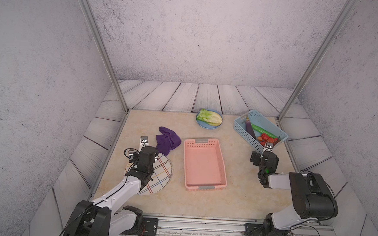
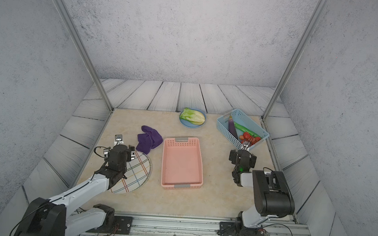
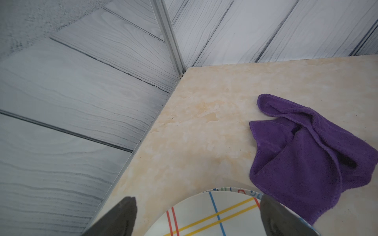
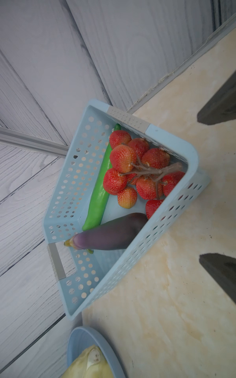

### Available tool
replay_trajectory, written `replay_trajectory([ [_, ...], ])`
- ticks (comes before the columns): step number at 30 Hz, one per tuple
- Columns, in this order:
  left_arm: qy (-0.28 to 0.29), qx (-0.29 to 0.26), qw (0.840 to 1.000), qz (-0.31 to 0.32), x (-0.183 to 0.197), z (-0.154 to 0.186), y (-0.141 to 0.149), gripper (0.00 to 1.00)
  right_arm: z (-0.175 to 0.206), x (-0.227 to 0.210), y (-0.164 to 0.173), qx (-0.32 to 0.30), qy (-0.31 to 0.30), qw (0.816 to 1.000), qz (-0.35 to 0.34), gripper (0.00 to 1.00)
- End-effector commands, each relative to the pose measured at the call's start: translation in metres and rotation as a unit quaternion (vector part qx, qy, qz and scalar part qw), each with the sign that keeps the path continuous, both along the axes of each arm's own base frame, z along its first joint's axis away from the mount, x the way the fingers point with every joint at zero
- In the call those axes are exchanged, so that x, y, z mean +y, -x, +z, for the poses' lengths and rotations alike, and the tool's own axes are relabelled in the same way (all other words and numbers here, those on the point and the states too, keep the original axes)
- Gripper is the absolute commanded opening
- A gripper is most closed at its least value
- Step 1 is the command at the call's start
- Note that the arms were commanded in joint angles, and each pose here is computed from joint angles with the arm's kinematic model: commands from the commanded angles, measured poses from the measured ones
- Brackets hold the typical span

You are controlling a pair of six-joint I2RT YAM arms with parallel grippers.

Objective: Wipe the wet plate dry
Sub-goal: Reset both arms

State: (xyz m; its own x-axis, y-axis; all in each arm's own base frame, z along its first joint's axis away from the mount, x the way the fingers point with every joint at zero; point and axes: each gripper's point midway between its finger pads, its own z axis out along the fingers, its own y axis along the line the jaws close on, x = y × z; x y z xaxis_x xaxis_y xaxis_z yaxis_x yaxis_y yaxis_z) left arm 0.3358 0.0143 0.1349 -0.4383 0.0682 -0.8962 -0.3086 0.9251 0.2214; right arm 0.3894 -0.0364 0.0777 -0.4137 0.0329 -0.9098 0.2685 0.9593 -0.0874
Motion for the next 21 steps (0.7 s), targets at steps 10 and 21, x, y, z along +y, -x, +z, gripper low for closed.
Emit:
replay_trajectory([
  [10,0.035,-0.003,0.998,-0.05,0.012,-0.032,-0.072,0.99,0.015,0.005,-0.007,-0.034,0.001,0.999,0.016,0.99],
  [21,0.062,-0.051,0.996,-0.041,0.025,-0.041,-0.061,0.99,0.016,0.005,-0.007,-0.044,0.002,0.999,0.017,0.99],
])
